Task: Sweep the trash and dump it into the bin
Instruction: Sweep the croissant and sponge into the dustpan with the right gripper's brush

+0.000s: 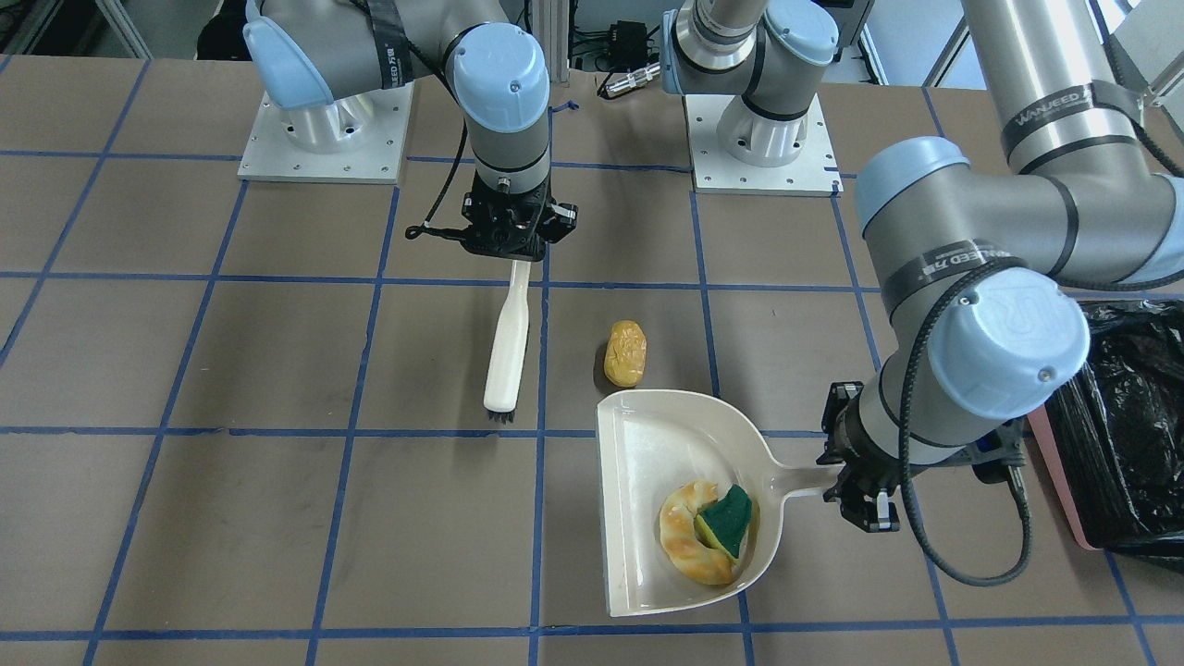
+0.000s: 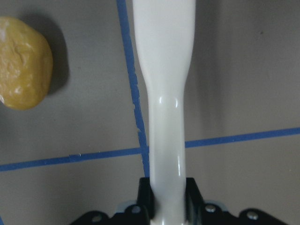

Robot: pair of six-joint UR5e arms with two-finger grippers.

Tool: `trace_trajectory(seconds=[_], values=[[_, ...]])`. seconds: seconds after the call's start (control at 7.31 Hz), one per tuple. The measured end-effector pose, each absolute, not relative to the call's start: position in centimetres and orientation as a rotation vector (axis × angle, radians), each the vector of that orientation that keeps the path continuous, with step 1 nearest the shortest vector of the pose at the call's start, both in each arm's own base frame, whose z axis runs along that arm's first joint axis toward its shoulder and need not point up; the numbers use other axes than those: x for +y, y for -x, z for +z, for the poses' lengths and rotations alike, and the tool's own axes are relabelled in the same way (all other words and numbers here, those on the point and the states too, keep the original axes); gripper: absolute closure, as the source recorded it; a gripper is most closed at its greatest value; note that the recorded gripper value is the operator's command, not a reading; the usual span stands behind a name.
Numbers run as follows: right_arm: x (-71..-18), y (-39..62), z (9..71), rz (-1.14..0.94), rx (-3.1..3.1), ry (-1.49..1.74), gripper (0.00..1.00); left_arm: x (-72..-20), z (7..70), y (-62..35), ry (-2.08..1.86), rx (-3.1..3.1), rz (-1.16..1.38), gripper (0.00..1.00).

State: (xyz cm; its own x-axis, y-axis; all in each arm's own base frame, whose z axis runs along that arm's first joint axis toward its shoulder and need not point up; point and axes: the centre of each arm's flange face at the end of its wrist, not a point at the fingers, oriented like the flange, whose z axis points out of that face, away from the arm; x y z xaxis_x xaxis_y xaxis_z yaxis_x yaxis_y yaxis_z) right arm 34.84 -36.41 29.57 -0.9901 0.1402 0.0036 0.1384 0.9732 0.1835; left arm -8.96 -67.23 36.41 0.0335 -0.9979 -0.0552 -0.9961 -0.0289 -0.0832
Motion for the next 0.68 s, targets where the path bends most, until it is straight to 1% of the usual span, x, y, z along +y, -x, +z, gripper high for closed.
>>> trace_trajectory(seconds=[0.27, 0.68], values=[[-32.7, -37.5, 28.0, 0.263, 3.108, -0.254, 1.00, -63.6, 34.5, 6.0, 2.133, 2.081, 0.013, 1.00], [-30.3, -38.5, 26.4, 0.250, 3.118, -0.250, 1.00, -58.4, 30.2, 3.2, 2.104, 2.036, -0.037, 1.00]])
